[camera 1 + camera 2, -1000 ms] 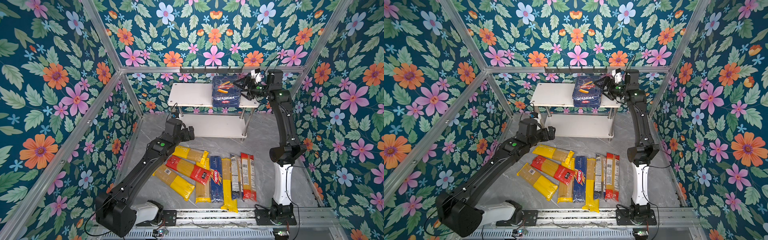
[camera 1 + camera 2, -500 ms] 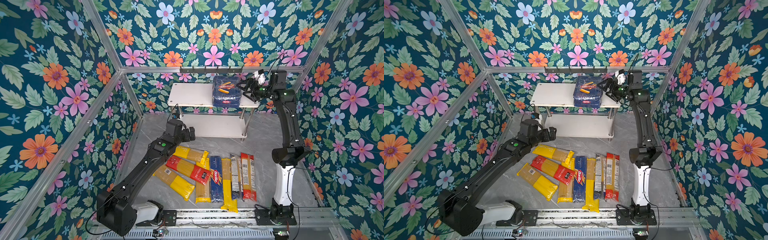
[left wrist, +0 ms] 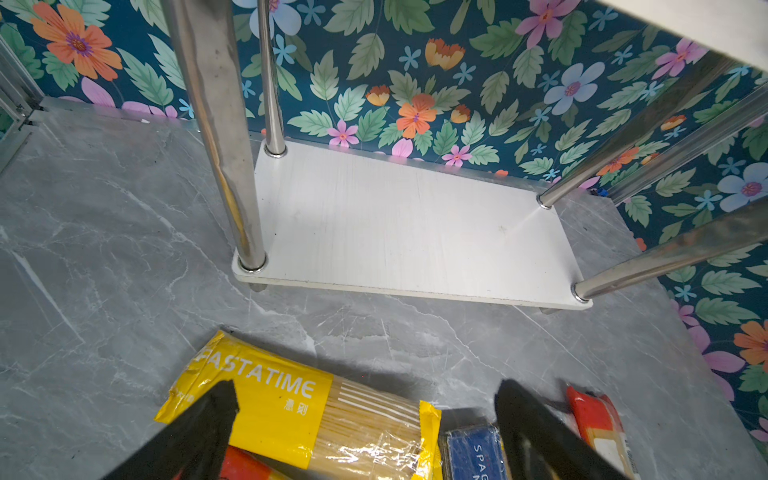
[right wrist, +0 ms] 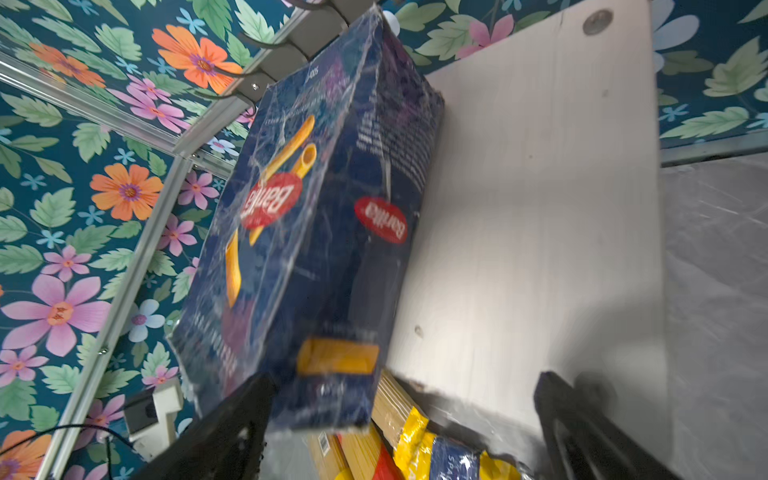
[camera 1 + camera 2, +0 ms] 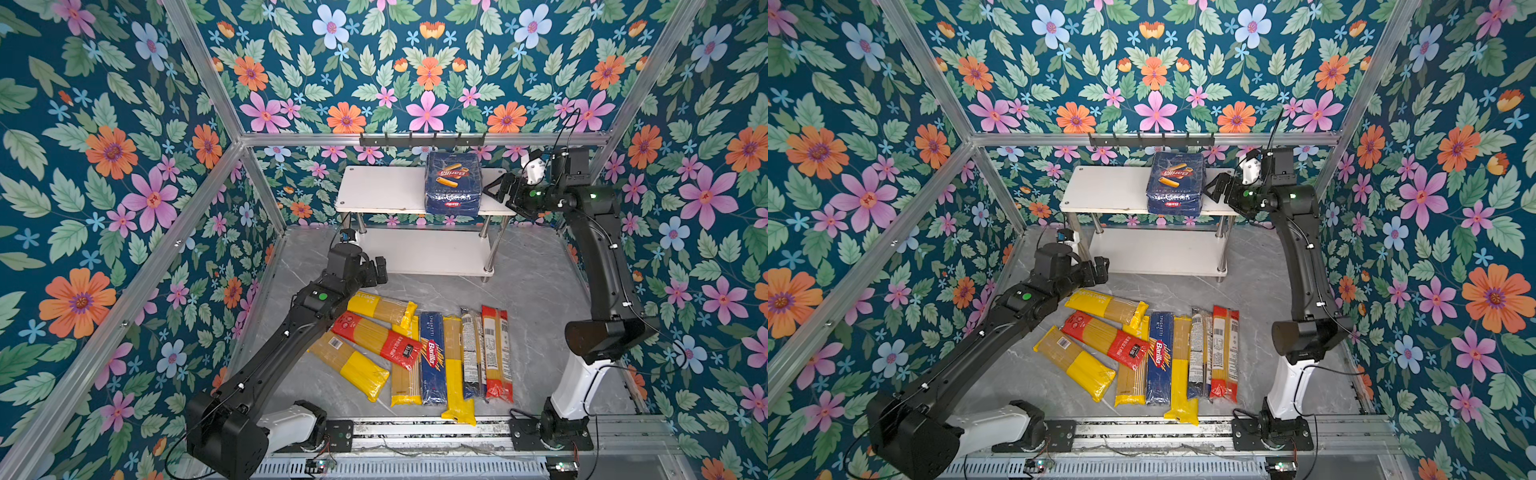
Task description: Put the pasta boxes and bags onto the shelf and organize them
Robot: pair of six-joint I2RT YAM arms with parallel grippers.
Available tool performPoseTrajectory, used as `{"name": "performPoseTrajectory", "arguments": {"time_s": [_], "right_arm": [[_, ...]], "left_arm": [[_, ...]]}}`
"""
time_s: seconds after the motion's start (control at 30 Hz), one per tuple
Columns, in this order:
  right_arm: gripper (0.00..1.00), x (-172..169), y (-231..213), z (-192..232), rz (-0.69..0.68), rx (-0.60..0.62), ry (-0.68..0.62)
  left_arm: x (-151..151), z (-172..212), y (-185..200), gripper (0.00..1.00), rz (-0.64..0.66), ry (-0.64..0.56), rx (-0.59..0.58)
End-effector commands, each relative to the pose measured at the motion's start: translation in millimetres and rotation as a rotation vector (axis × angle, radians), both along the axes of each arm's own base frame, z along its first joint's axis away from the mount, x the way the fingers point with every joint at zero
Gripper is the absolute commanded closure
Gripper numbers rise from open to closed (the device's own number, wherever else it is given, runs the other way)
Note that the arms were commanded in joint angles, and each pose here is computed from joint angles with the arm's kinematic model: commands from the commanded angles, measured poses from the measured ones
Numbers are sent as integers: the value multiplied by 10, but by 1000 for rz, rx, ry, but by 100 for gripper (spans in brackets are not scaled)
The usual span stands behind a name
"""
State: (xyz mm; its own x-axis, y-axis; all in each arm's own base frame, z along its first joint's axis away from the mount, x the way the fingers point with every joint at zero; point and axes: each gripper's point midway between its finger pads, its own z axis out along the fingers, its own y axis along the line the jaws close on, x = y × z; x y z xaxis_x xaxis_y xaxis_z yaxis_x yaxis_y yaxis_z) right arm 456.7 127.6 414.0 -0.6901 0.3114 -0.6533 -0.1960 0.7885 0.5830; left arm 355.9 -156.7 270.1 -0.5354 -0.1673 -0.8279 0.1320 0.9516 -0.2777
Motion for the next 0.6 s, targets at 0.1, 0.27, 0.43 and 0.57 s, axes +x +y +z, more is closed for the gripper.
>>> {"name": "performPoseTrajectory", "arguments": {"time_s": [0.1, 0.27, 0.43, 0.57], "right_arm": [[1, -552, -50, -91, -36, -180, -29], [1, -984, -48, -383, -55, -237, 6], [1, -1377, 10, -829, -16, -253, 87], [1, -1641, 77, -1146, -5, -304, 119]], "left_arm": [[-58, 93, 99, 0, 9, -67, 25], [-176, 141, 151, 0, 0, -86, 11], [-313, 57, 198, 0, -11, -100, -2], [-382, -134, 241, 0, -8, -64, 13]]}}
